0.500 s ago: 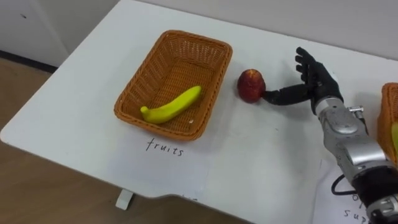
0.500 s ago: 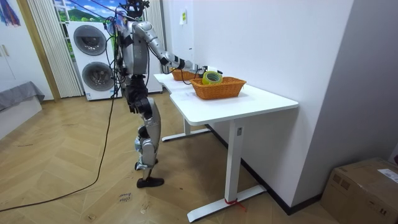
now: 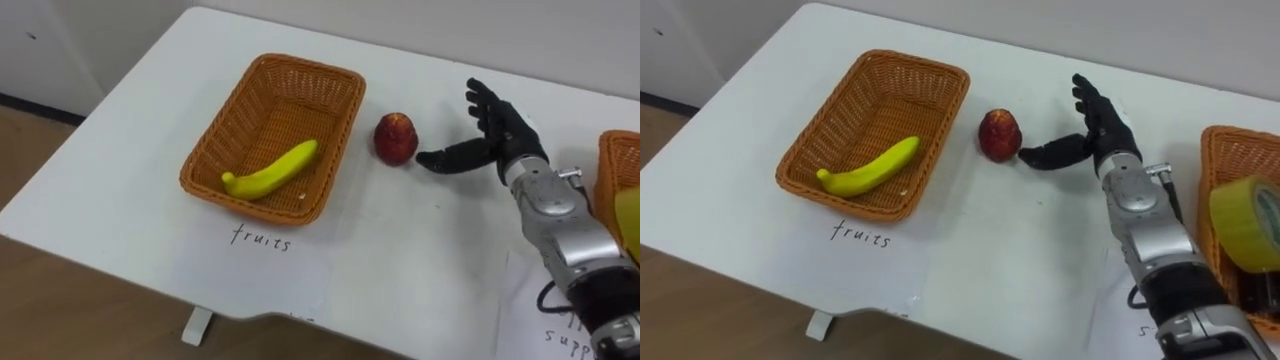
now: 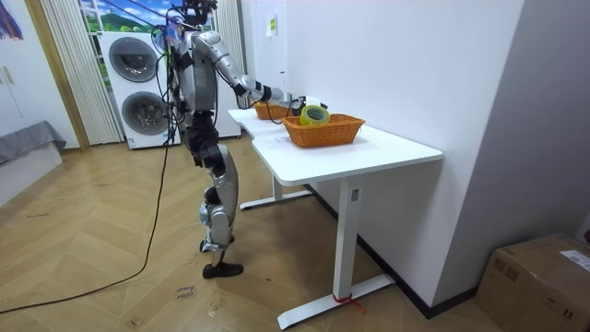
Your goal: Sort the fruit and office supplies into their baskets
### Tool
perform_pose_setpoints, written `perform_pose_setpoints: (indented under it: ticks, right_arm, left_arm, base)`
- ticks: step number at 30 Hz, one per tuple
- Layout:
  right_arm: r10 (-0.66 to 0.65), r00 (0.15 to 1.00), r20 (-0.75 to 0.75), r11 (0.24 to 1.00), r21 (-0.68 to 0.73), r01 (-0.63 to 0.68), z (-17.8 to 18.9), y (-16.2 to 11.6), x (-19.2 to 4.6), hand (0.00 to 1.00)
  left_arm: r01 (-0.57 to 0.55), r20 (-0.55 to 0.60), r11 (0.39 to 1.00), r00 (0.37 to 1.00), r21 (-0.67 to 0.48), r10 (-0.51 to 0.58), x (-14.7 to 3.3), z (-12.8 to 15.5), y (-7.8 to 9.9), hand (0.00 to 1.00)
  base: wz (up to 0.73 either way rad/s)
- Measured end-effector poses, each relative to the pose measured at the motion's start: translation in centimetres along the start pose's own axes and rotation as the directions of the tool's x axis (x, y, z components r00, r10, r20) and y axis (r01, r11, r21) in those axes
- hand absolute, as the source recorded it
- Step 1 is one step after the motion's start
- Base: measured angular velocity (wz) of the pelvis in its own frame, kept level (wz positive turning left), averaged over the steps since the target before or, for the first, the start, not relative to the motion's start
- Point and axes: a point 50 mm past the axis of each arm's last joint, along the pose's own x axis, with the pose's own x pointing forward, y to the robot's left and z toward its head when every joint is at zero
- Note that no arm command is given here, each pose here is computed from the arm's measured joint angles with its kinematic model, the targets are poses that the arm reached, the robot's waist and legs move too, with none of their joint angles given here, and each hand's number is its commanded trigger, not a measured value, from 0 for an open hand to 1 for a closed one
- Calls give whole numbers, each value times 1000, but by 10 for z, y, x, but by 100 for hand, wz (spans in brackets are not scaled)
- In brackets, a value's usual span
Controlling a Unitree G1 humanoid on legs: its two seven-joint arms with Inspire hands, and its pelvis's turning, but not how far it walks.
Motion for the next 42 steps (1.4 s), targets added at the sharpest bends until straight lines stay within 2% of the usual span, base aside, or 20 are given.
perform_pose_setpoints:
  ticks: [11, 22, 42]
  right_arm:
    - [99, 995, -9, 990, -99, -99, -1, 7, -1, 0]
    - [145, 989, -11, 984, -103, -145, -1, 10, -1, 0]
    - [130, 992, 1, 981, -143, -128, 0, 9, -1, 0]
  left_arm:
    - [-4, 9, 1000, 1000, -7, 4, 0, -2, 3, 0]
    - [-2, 2, 1000, 1000, 12, 2, 0, -4, 3, 0]
    - [5, -29, 1000, 1000, 16, -5, 0, -11, 2, 0]
  base:
    - [0]
    - [0]
    - [4]
